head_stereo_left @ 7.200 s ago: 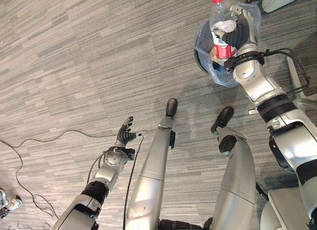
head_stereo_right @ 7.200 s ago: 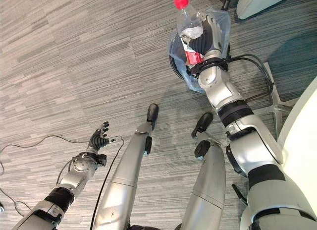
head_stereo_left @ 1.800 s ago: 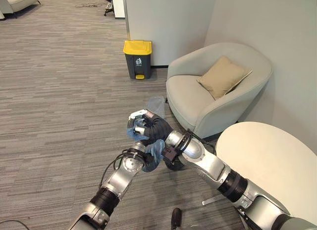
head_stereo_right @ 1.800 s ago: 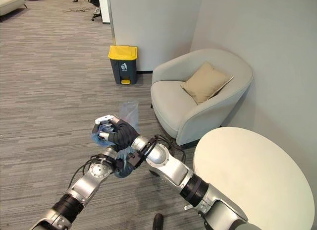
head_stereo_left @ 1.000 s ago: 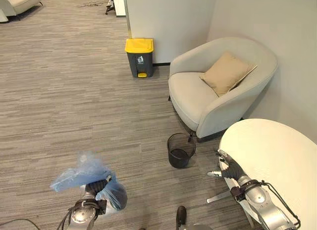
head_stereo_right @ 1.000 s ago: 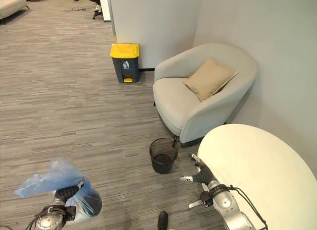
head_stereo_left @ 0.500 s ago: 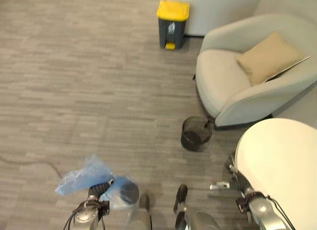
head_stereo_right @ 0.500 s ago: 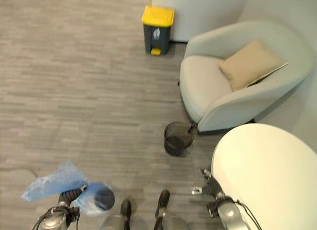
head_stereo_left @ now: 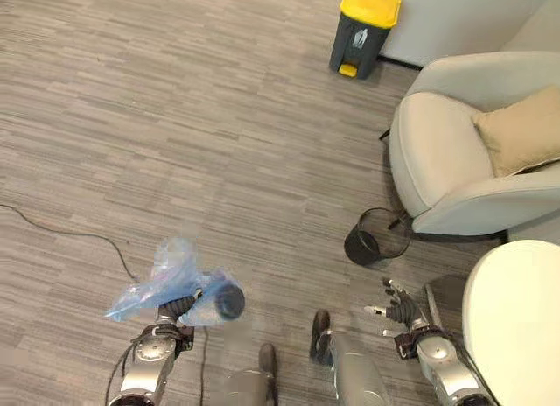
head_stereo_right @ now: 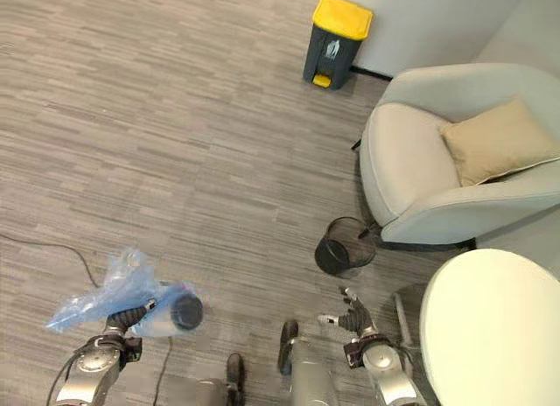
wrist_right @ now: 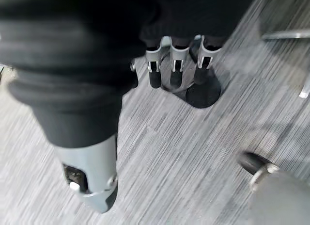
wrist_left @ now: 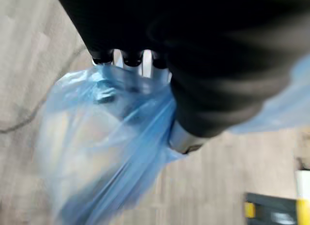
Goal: Gather garbage on tea table into small bin, then transfer packed bag to large trash can.
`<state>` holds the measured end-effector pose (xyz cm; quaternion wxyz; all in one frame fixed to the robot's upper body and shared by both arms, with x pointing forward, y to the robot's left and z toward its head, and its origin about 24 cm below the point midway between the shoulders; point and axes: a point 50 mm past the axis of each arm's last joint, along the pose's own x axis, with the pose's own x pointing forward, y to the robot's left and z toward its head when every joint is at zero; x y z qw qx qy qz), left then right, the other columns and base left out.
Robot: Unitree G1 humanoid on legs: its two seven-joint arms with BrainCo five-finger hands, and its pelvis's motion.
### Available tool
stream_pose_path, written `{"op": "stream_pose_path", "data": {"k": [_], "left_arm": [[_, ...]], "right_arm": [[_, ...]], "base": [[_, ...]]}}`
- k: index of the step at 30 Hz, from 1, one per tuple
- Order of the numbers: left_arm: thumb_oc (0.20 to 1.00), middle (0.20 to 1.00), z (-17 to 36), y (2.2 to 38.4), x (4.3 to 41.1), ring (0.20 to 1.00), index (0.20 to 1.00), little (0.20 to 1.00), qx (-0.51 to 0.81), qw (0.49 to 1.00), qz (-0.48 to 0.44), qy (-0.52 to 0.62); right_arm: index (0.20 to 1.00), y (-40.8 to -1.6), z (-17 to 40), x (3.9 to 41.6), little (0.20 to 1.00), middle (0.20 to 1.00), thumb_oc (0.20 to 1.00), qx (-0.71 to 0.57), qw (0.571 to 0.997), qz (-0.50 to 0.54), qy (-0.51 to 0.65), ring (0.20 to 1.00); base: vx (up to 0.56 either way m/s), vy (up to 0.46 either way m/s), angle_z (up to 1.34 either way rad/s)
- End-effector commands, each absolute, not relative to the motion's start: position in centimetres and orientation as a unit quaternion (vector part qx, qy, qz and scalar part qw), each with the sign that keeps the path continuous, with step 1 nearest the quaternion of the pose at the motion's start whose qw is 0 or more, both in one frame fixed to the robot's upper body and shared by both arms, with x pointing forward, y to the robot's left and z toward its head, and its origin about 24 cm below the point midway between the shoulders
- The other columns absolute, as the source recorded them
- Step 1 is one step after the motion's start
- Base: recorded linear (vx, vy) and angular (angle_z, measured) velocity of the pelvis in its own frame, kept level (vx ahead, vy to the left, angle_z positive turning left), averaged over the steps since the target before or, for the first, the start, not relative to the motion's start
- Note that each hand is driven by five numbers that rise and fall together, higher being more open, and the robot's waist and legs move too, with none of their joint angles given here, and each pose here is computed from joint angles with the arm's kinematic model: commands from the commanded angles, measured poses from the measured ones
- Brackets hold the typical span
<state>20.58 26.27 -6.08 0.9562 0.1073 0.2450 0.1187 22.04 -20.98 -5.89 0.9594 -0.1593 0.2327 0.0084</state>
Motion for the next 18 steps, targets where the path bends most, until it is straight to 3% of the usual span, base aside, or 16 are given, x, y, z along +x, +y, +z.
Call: {"op": "stream_pose_path", "data": {"k": [1, 4, 6, 10, 18], "left_arm": [[0.200, 0.200, -4.2, 26.8, 20.6, 0.200, 0.200, 0.200, 0.124, 0.967, 0.101, 0.196], [0.200, 0.200, -4.7, 27.0, 19.8, 0.200, 0.200, 0.200, 0.124, 0.965, 0.096, 0.212], [0.200, 0.200, -4.8, 26.8, 19.9, 0.200, 0.200, 0.200, 0.120, 0.965, 0.094, 0.215], [0.200, 0.200, -4.8, 26.8, 19.9, 0.200, 0.200, 0.200, 0.125, 0.964, 0.091, 0.215], [0.200, 0.200, -4.5, 27.0, 19.9, 0.200, 0.200, 0.200, 0.127, 0.965, 0.092, 0.208]], "right_arm": [[1.000, -22.3, -6.0, 21.1, 1.000, 1.000, 1.000, -0.166, 0.959, -0.010, 0.231, 1.000], [1.000, -22.9, -6.5, 19.9, 1.000, 1.000, 1.000, -0.163, 0.955, -0.017, 0.245, 1.000], [1.000, -23.7, -6.3, 20.1, 1.000, 1.000, 1.000, -0.160, 0.956, -0.035, 0.243, 1.000], [1.000, -23.8, -6.2, 20.4, 1.000, 1.000, 1.000, -0.157, 0.957, -0.040, 0.241, 1.000], [1.000, -22.8, -6.4, 21.0, 1.000, 1.000, 1.000, -0.157, 0.958, -0.025, 0.240, 1.000]], "base": [[0.71, -0.357, 1.26], [0.52, -0.376, 1.97], [0.41, -0.293, 0.41], [0.23, 0.007, -1.00], [0.32, 0.202, -1.10]]}}
